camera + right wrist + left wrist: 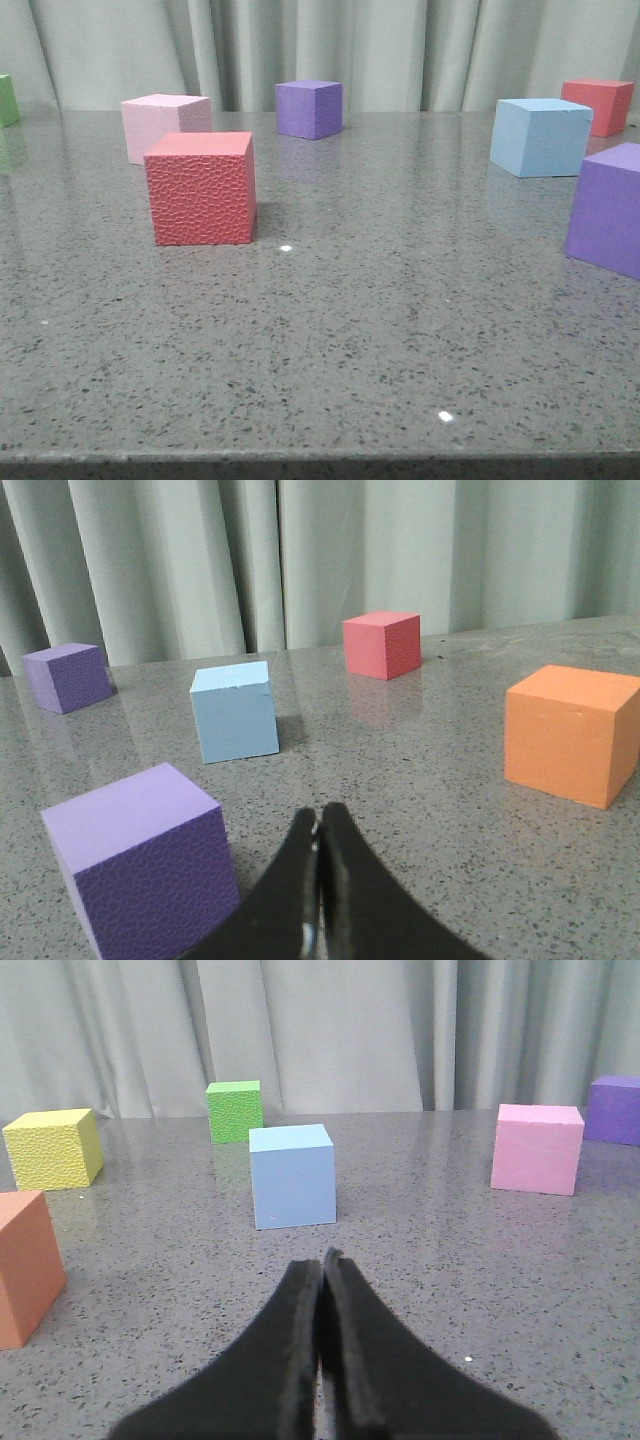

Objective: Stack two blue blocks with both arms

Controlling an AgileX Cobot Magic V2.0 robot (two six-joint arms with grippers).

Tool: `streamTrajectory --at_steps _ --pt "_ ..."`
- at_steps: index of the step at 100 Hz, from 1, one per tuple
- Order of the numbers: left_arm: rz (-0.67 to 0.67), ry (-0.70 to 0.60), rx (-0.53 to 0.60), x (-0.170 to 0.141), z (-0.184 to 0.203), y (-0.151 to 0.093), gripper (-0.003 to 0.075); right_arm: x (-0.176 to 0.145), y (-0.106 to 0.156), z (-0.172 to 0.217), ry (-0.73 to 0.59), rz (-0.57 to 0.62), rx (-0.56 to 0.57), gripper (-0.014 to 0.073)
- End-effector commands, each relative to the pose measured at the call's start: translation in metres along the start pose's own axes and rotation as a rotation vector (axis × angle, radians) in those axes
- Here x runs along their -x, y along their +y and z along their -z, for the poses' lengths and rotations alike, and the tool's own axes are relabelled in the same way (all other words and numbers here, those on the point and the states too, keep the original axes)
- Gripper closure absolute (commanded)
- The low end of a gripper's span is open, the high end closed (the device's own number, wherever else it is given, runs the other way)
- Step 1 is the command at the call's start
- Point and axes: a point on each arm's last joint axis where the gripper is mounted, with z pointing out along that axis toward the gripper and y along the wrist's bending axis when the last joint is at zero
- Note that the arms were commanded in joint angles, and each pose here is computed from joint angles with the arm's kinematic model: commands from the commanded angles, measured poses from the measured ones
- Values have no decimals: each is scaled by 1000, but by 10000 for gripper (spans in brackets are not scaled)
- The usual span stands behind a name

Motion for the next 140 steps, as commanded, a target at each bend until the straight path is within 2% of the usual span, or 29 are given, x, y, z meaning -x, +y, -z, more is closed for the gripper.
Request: streamTrajectory --at_steps 1,78,93,114,122,140 --pt "4 -115 -5 8 3 0 739 14 3 3 -111 13 19 662" --pt "4 -115 -5 8 3 0 739 15 3 3 -120 13 22 662" --pt "4 -173 -9 14 4 -1 739 16 3 3 -130 13 25 662" --pt "4 -223 -10 31 7 -1 739 24 4 4 -139 13 23 662" --pt "4 -194 -7 43 8 -1 739 34 5 5 -126 13 15 662" --pt "4 -165 -1 82 6 -1 739 63 6 5 1 8 -32 655"
